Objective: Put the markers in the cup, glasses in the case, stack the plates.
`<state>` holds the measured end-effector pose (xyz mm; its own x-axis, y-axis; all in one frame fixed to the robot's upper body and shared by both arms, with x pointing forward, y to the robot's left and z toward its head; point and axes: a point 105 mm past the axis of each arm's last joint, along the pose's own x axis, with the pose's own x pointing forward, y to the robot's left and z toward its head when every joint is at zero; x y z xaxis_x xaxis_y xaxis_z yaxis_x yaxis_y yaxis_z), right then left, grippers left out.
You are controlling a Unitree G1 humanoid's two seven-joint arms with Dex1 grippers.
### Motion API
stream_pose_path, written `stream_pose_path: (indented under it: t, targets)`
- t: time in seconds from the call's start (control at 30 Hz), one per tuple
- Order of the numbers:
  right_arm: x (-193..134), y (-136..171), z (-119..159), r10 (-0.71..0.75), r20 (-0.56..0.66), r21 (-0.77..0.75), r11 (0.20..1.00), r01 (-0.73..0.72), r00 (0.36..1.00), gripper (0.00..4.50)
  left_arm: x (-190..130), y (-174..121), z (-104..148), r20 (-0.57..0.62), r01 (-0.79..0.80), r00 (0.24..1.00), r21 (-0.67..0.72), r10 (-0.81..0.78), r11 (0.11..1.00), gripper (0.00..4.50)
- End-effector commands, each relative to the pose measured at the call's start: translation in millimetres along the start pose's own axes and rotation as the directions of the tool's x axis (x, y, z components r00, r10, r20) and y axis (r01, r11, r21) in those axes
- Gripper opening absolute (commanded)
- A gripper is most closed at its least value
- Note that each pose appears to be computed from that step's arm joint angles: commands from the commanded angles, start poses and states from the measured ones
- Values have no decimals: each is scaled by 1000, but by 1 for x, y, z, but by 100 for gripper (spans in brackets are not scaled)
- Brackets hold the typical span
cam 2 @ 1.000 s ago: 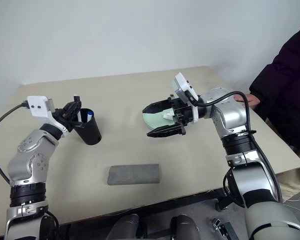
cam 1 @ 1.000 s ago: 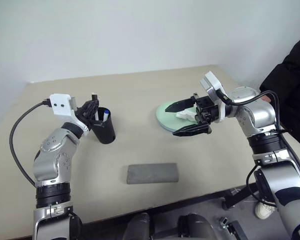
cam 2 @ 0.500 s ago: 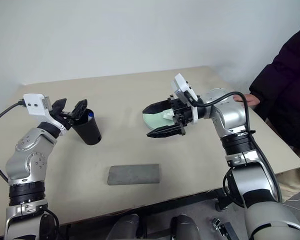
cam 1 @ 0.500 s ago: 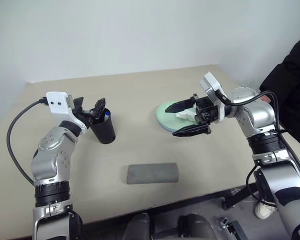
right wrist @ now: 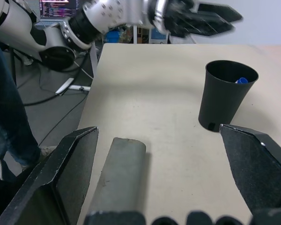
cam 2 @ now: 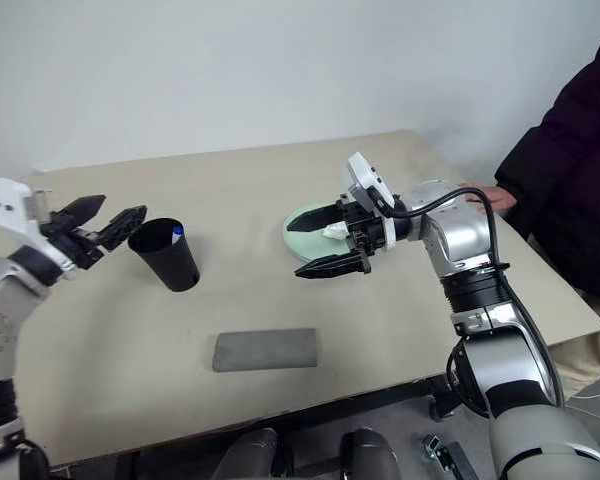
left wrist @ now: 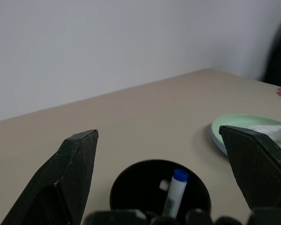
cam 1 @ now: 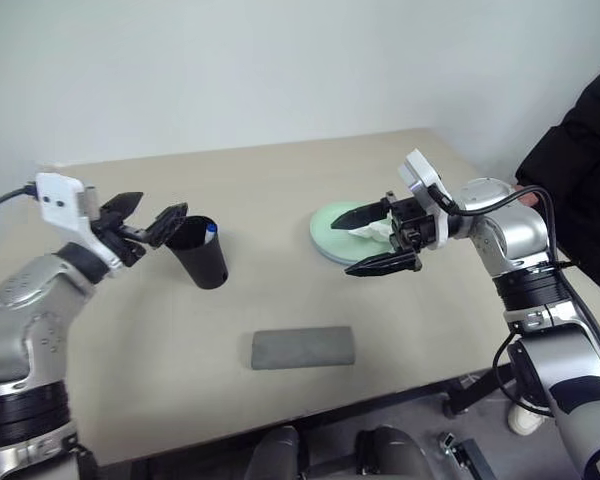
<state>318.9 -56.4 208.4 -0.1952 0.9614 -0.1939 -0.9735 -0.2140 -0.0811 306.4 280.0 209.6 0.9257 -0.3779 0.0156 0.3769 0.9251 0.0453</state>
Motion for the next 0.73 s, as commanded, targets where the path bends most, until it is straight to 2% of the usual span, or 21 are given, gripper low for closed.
stream_pose_path:
  t: [0.03,0.1,0.3,0.43,0.73]
  targets:
    - [1,0,7,-5,10,-37,999,5,1000,450,-23,-9,10,-12,87,996,64,-86,994,439]
    - [3,0,7,-4,14,-30,1000,5,1000,450,-34,-10,1,-59,113,992,67,-109,991,439]
    - [11,-1,6,15,14,2,1000,-15,1000,450,-48,-21,-15,-81,151,986,18,-149,988,439]
    - [19,-2,7,27,19,0,1000,-27,999,450,-51,-18,-24,-106,129,986,9,-127,992,439]
    - [44,4,14,85,53,0,996,-85,995,450,-52,-31,-44,-113,99,988,-51,-104,994,439]
